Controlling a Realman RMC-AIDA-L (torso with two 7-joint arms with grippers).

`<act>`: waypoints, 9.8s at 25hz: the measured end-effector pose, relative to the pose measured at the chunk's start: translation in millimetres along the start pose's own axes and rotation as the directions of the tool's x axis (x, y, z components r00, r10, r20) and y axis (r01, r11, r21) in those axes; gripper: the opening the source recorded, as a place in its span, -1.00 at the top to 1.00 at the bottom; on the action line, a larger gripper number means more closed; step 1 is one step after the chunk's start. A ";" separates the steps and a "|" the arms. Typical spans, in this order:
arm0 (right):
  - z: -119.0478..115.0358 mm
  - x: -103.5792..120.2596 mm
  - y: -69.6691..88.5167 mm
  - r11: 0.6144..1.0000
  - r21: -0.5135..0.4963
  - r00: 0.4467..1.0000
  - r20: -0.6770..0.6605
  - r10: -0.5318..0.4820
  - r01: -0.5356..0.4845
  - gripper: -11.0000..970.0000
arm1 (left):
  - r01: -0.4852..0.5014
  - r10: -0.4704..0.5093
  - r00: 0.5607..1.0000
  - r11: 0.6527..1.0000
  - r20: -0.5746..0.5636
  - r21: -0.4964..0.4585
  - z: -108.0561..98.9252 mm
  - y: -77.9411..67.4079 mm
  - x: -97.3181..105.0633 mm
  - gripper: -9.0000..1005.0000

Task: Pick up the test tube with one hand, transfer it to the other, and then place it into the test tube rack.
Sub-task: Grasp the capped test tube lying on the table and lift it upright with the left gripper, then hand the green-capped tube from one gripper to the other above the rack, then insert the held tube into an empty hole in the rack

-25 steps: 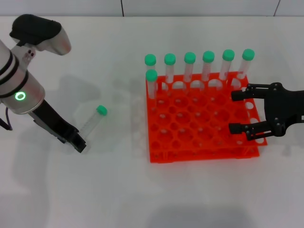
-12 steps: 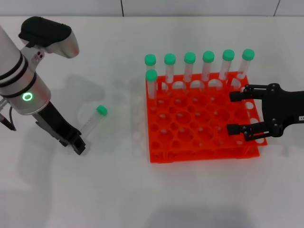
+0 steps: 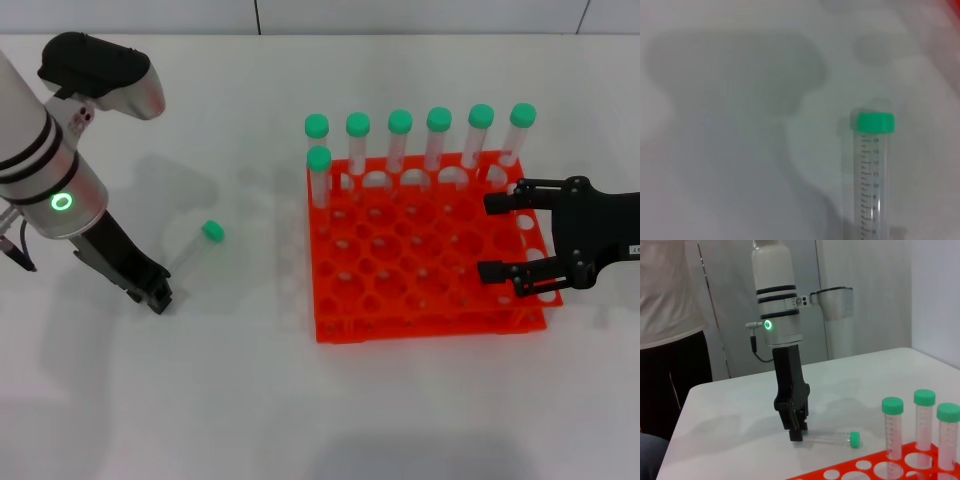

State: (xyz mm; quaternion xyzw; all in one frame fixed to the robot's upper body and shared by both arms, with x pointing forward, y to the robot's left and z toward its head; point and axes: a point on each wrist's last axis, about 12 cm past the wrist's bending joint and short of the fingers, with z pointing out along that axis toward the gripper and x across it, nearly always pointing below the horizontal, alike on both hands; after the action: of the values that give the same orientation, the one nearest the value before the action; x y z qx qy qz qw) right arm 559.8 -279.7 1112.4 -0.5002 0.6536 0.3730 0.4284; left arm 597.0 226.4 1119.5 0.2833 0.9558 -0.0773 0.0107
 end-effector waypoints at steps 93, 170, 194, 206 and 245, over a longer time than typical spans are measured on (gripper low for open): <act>35.6 -4.9 8.8 0.967 0.169 0.820 0.569 0.062 -0.191 -0.80 | -0.722 0.397 0.374 0.692 0.838 -0.005 -1.8 -42.1 -46.3 0.55; 44.8 -15.9 -5.7 0.970 0.196 0.861 0.508 0.027 -0.147 0.41 | -0.472 0.222 0.352 0.881 0.909 -0.032 -24.6 0.2 114.8 -0.77; 81.0 -27.0 -16.1 0.984 0.170 0.944 0.329 -0.009 -0.049 0.38 | -0.367 0.145 0.390 0.930 0.909 0.009 44.1 6.6 180.8 -0.77; 83.9 -25.5 -18.1 0.982 0.182 0.953 0.303 -0.011 -0.047 0.37 | -0.355 0.127 0.366 0.935 0.922 0.012 47.0 6.0 182.3 -0.77; 111.8 -31.5 -23.4 0.987 0.150 0.988 0.132 -0.080 0.060 0.32 | -0.296 0.125 0.320 0.955 0.939 -0.026 53.4 15.6 189.8 -0.77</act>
State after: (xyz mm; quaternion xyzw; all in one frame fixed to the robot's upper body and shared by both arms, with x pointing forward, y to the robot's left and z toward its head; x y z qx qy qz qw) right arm 607.7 -171.9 1100.8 -0.4633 0.6298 0.3428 0.5207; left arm 444.9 333.5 1052.3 0.3106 0.7242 -0.2942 0.5408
